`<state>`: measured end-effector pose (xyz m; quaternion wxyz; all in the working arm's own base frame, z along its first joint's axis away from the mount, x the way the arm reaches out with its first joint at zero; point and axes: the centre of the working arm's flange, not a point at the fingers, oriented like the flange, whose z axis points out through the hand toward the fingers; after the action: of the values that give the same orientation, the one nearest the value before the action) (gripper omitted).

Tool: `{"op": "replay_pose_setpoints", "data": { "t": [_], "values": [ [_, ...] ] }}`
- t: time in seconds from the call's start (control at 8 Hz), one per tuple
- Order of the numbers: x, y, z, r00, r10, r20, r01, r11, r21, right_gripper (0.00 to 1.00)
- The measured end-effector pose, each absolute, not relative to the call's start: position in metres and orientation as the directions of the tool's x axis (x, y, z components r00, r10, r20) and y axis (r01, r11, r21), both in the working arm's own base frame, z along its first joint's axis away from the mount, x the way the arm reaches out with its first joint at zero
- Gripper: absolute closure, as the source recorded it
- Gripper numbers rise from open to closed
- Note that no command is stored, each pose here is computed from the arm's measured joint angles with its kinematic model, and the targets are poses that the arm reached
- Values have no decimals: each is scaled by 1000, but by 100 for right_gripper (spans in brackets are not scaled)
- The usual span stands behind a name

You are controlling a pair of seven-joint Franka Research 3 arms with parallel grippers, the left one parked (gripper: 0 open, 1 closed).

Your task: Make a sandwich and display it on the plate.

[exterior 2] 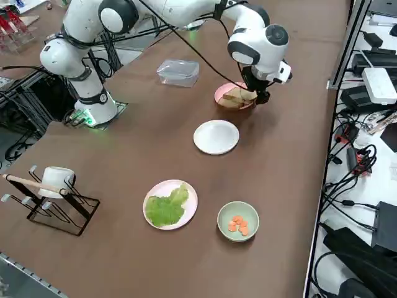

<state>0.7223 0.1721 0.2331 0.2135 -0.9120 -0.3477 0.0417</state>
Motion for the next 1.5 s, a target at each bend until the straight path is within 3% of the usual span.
{"op": "replay_pose_setpoints", "data": {
  "t": [0.75, 1.5],
  "values": [
    [721, 165, 219, 760, 647, 54, 603, -672, -430, 28],
    [719, 169, 210, 770, 635, 56, 585, -669, -458, 38]
  ]
}}
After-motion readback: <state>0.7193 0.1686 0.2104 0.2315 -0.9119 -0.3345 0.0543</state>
